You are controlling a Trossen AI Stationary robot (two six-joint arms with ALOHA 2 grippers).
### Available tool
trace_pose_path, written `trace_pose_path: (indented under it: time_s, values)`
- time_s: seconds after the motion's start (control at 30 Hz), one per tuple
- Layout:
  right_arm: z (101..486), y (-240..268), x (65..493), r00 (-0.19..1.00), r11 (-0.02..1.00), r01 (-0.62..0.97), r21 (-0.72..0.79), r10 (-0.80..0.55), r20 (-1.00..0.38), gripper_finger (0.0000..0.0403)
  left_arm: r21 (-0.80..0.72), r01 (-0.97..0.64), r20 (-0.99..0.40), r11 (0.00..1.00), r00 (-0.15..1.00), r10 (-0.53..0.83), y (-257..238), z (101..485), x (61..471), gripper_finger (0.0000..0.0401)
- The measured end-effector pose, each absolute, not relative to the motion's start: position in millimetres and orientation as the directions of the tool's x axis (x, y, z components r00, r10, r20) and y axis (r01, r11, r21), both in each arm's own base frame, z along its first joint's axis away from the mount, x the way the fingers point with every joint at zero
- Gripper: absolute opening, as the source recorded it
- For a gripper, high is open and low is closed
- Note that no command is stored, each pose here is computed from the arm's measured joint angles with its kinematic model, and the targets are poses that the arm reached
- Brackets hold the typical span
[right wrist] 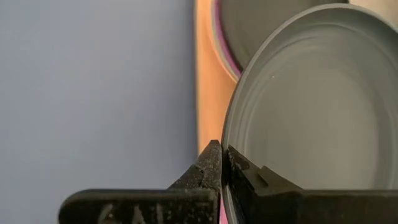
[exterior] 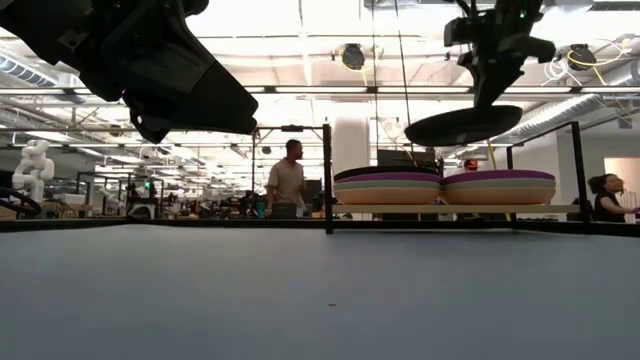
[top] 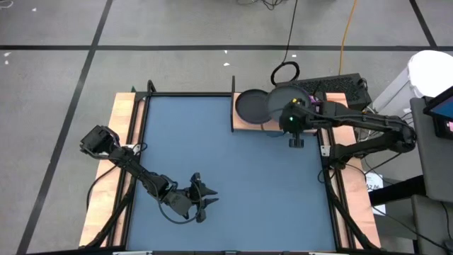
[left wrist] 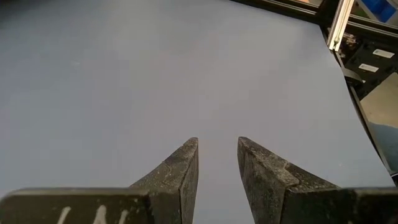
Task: Place and stack plates onto a shelf
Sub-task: Stack the black plate on top of the purple plate on the shelf
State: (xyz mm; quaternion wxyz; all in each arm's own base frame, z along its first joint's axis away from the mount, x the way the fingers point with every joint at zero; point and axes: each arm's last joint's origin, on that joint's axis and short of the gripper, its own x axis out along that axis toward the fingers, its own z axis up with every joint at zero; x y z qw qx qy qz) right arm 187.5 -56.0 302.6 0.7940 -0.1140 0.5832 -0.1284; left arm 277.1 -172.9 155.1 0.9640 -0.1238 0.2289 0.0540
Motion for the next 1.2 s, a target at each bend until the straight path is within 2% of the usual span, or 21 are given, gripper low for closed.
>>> trace_pose_path:
  time_s: [0.53,1.03,1.2]
  values:
    - [300,-86,176,0.256,0.936,0.246,-0.254,-0.315,-0.914,0.0,-0.216,-0.158,-0.454,0.963,0.89,0.044,-174,155,276,0.0118]
    - [258,-95,159,0.24,0.907,0.328,-0.263,-0.35,-0.906,0.0001,-0.217,-0.159,-0.452,0.963,0.891,0.045,-176,155,275,0.0118]
    - [252,-99,155,0.194,0.891,0.337,-0.305,-0.383,-0.903,0.0001,-0.212,-0.17,-0.446,0.962,0.893,0.06,-176,155,275,0.0118]
